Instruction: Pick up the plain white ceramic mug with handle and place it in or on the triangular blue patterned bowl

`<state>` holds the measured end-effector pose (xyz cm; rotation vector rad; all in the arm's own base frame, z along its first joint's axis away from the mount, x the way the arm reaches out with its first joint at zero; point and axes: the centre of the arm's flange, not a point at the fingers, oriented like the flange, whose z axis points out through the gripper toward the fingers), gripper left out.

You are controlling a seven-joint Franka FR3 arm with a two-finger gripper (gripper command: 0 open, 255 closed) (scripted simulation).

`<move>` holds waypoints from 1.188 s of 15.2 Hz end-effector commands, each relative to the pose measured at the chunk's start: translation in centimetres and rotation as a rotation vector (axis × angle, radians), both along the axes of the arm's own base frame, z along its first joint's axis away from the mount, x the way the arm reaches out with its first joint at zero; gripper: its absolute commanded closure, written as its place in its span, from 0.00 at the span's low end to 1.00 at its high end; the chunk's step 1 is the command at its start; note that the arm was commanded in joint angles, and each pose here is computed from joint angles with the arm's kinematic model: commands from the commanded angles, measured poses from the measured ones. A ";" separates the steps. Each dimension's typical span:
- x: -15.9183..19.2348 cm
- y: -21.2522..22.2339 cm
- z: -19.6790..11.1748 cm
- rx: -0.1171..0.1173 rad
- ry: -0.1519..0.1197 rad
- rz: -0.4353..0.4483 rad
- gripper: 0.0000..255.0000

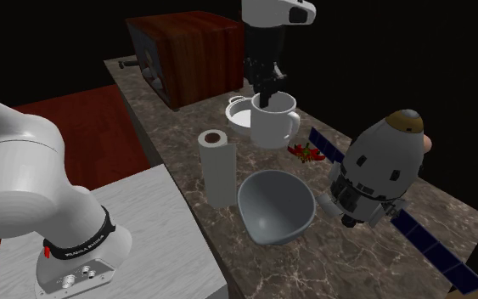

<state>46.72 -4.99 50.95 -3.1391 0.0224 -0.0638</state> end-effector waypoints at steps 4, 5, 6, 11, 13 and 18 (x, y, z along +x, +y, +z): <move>0.0 0.0 2.6 0.000 0.000 0.000 1.00; 0.0 0.0 3.2 0.000 0.000 0.000 1.00; 0.0 0.0 3.7 0.000 0.000 0.000 1.00; -2.1 -3.3 5.2 0.000 0.000 0.000 1.00; -3.4 -5.5 5.7 0.000 0.000 0.000 1.00; -6.8 -11.0 7.0 0.000 0.000 0.000 1.00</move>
